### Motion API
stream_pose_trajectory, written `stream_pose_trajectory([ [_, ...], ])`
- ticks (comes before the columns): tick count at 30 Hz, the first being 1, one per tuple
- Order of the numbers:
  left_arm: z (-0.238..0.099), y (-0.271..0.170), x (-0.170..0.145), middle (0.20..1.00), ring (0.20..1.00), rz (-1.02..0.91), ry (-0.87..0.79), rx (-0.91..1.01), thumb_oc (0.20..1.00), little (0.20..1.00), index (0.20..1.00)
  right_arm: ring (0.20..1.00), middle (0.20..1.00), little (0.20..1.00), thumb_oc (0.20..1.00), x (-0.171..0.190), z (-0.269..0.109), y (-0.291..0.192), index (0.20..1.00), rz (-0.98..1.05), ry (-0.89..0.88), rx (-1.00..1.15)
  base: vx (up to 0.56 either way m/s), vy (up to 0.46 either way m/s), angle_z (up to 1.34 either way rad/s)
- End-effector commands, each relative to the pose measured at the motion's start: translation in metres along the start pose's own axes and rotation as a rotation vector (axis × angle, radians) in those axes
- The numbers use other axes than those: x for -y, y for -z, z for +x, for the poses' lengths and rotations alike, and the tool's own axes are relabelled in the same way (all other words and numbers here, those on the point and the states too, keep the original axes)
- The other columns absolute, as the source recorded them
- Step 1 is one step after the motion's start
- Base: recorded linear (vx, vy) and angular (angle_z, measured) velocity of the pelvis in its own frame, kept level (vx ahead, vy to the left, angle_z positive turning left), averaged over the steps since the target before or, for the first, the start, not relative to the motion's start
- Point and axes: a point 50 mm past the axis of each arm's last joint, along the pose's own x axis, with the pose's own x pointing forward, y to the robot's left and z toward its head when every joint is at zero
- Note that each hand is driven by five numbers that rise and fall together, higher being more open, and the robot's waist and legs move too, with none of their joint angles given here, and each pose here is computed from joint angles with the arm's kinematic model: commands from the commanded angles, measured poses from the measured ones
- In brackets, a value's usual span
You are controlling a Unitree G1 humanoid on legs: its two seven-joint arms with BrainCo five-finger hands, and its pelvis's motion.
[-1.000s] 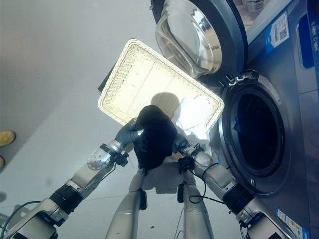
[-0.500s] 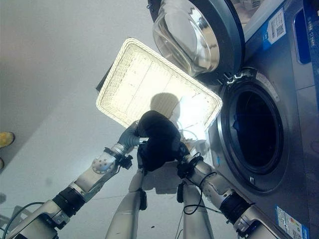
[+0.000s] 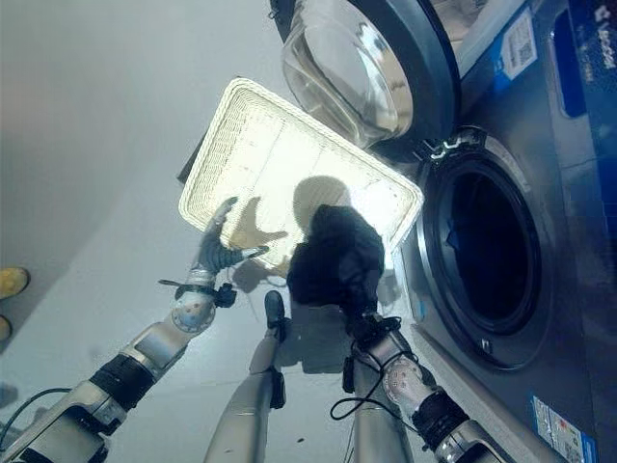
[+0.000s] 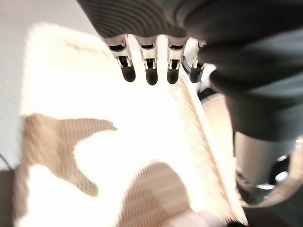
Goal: Put the clothes into the washing machine.
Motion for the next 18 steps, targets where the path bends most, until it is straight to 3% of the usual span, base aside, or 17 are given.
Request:
stream_pose_trajectory([
  [1, 0.002, -0.003, -0.003, 1.000, 1.000, -0.063, -0.097, -0.019, 1.000, 1.000, 1.000, 0.200, 0.200, 0.200, 0.200, -0.016, 0.002, -0.025, 0.200, 0.074, -0.121, 0.182, 0.02, 0.005, -0.07],
  [9, -0.004, 0.029, -0.017, 1.000, 1.000, -0.115, -0.183, -0.166, 1.000, 1.000, 1.000, 0.200, 0.200, 0.200, 0.200, 0.013, -0.008, -0.081, 0.200, 0.224, 0.048, 0.530, 0.04, 0.003, -0.10],
  [13, -0.003, 0.041, -0.020, 1.000, 1.000, -0.149, -0.179, -0.219, 1.000, 1.000, 1.000, 0.200, 0.200, 0.200, 0.200, 0.033, -0.016, -0.141, 0.200, 0.445, 0.210, 0.863, 0.05, -0.034, -0.09],
  [18, 0.007, 0.039, -0.023, 1.000, 1.000, -0.136, -0.160, -0.223, 1.000, 1.000, 1.000, 0.200, 0.200, 0.200, 0.200, 0.033, -0.028, -0.222, 0.200, 0.538, 0.434, 1.163, 0.05, -0.074, -0.09],
])
